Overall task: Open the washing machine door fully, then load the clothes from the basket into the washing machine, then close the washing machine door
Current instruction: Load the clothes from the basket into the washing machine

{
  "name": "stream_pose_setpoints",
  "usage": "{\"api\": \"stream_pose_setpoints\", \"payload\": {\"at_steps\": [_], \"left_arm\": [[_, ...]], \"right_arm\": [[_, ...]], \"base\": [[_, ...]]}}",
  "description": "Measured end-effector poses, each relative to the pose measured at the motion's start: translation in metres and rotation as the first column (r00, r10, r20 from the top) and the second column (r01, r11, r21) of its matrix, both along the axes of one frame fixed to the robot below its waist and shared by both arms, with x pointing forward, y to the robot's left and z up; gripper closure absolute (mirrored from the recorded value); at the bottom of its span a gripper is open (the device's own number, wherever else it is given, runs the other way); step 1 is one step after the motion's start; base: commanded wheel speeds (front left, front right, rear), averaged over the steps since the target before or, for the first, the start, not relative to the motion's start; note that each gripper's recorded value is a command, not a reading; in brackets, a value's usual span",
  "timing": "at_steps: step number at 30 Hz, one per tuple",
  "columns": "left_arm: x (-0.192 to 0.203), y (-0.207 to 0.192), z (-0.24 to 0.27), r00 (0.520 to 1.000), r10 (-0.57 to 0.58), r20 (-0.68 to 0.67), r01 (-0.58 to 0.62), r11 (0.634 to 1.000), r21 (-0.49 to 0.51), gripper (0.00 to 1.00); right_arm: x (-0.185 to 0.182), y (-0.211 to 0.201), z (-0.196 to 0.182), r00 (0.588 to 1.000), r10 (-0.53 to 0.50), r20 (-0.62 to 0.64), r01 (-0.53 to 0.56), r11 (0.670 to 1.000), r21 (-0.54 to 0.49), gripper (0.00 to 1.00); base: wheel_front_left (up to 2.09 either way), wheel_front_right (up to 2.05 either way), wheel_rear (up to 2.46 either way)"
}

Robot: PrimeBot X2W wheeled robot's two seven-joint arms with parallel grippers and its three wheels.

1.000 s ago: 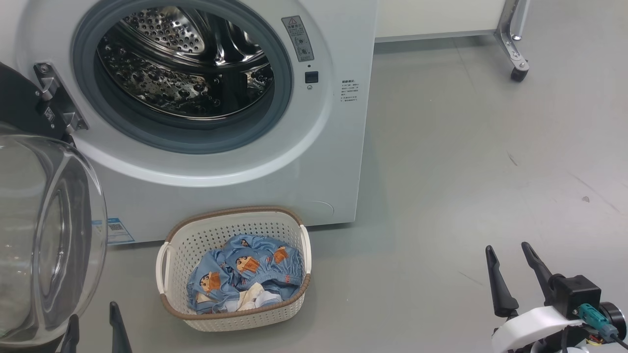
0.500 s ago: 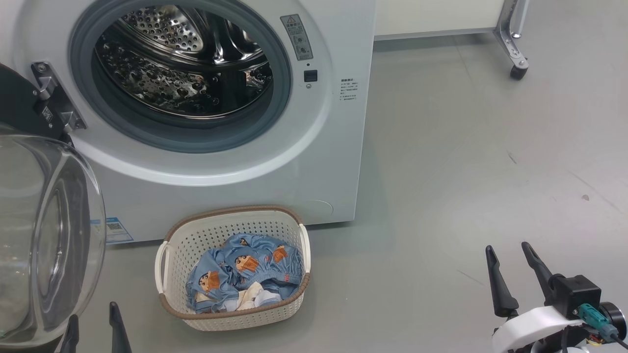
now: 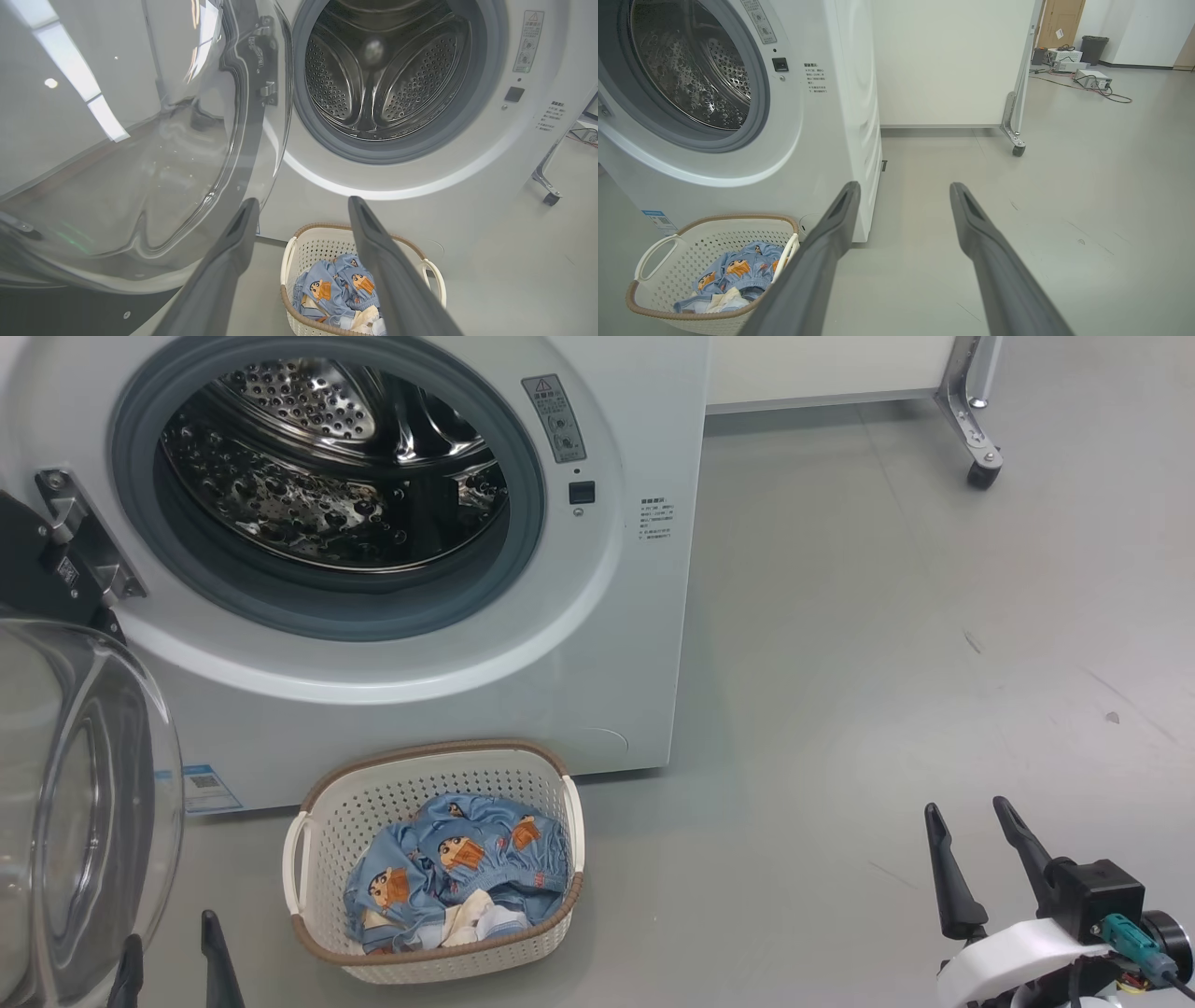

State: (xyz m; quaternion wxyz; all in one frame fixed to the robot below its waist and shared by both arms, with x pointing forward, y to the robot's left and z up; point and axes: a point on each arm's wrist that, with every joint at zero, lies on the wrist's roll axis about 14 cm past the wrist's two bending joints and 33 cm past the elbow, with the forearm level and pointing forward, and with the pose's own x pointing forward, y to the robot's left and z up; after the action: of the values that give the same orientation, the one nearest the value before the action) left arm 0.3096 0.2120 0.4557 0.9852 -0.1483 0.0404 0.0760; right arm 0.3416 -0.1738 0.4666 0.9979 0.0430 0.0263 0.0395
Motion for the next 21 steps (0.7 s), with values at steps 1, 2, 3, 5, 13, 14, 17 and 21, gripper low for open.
{"api": "stream_pose_setpoints", "payload": {"at_steps": [1,2,3,5,13,14,17,21], "left_arm": [[0.0,0.0,-0.0001,1.0,0.0,0.0,0.0,1.0,0.0,0.0],[0.0001,0.0001,-0.0002,1.0,0.001,-0.001,-0.001,1.0,0.0,0.0],[0.0001,0.0005,-0.0003,1.0,0.002,-0.001,-0.002,1.0,0.001,0.0],[0.0002,0.0018,0.0,1.0,0.004,-0.001,-0.004,1.0,0.009,0.0],[0.0001,0.0056,0.0003,1.0,0.014,-0.002,-0.014,1.0,0.02,0.0],[0.0002,0.0056,0.0004,1.0,0.014,-0.002,-0.014,1.0,0.022,0.0],[0.0004,0.0054,0.0007,1.0,0.012,-0.001,-0.012,1.0,0.024,0.0],[0.0006,0.005,0.0004,1.0,0.011,-0.002,-0.011,1.0,0.026,0.0]], "right_arm": [[0.0,-0.0001,-0.0002,1.0,0.0,0.0,0.0,1.0,0.0,0.0],[0.0,-0.0002,-0.0003,1.0,0.0,-0.001,0.0,1.0,0.0,0.0],[0.0001,-0.0002,-0.0004,1.0,0.0,-0.001,0.0,1.0,0.0,0.0],[0.0002,-0.0001,-0.0008,1.0,0.0,-0.003,0.0,1.0,0.0,0.0],[0.0006,-0.0001,-0.0015,1.0,0.001,-0.005,-0.001,1.0,-0.001,0.0],[0.0006,-0.0001,-0.0015,1.0,0.001,-0.005,-0.001,1.0,-0.001,0.0],[0.0005,0.0,-0.0014,1.0,0.001,-0.005,-0.001,1.0,-0.001,0.0],[0.0004,-0.0003,-0.0017,1.0,0.001,-0.006,-0.001,1.0,-0.001,0.0]], "base": [[0.84,-0.84,0.0],[0.89,-0.89,0.0],[0.93,-0.93,0.0],[0.99,-0.99,0.0],[0.9,-0.9,0.0],[0.72,-0.72,0.0],[0.61,-0.61,0.0],[0.45,-0.45,0.0]]}}
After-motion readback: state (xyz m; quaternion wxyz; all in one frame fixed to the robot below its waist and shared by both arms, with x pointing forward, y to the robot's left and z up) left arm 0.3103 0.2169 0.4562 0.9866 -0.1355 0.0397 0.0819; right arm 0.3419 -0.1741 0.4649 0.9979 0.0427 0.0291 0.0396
